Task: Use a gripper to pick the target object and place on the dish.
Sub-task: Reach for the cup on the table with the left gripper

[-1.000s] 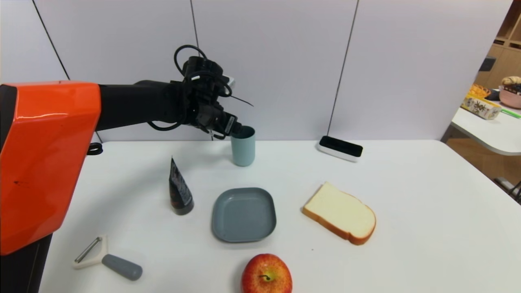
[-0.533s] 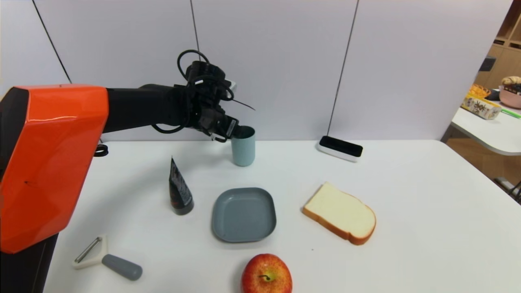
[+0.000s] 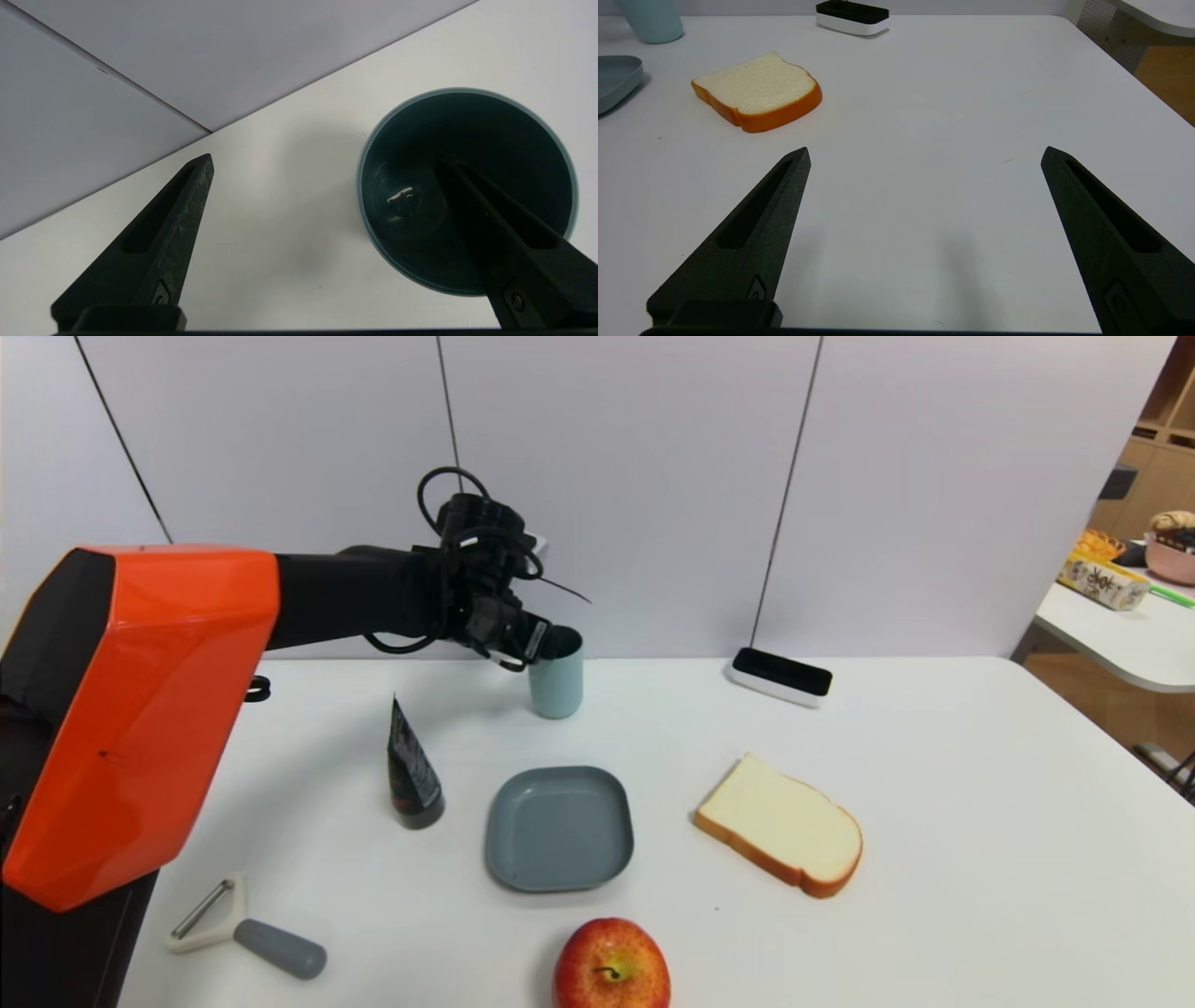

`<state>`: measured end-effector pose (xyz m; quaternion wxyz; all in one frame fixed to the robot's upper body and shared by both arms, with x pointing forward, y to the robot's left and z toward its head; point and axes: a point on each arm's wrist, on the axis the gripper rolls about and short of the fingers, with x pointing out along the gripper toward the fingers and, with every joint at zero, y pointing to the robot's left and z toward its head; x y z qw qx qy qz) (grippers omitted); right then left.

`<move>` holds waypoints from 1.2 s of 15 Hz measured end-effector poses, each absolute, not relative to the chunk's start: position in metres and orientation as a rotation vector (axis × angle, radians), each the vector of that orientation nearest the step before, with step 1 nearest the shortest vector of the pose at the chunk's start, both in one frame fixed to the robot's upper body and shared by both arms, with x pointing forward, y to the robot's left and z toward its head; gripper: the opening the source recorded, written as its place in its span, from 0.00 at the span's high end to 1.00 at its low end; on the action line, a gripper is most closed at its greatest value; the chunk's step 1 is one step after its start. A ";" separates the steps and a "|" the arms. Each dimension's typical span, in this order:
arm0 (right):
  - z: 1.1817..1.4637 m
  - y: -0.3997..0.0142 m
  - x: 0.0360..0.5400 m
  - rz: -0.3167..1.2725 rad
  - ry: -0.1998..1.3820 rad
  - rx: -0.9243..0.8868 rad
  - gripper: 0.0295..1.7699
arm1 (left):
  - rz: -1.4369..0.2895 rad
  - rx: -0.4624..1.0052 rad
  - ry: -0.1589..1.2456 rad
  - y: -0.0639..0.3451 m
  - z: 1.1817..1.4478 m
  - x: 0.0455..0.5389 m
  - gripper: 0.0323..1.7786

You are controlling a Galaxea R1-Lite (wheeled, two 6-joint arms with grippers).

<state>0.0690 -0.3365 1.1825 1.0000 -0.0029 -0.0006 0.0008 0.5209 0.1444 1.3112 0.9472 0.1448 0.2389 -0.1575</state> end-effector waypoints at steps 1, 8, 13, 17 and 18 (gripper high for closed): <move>1.182 -0.336 0.069 0.001 -0.001 -0.005 0.03 | -0.320 0.295 0.489 0.144 1.309 0.522 0.05; 1.182 -0.336 0.069 0.000 -0.001 -0.006 0.03 | -0.320 0.296 0.497 0.142 1.299 0.527 0.05; 1.182 -0.336 0.069 0.001 -0.001 -0.006 0.03 | -0.318 0.282 0.505 0.140 1.295 0.528 0.12; 1.182 -0.336 0.069 0.001 -0.001 -0.006 0.03 | -0.319 0.283 0.509 0.140 1.294 0.528 0.46; 1.182 -0.336 0.069 0.000 -0.001 -0.006 0.03 | -0.320 0.284 0.510 0.139 1.294 0.528 0.52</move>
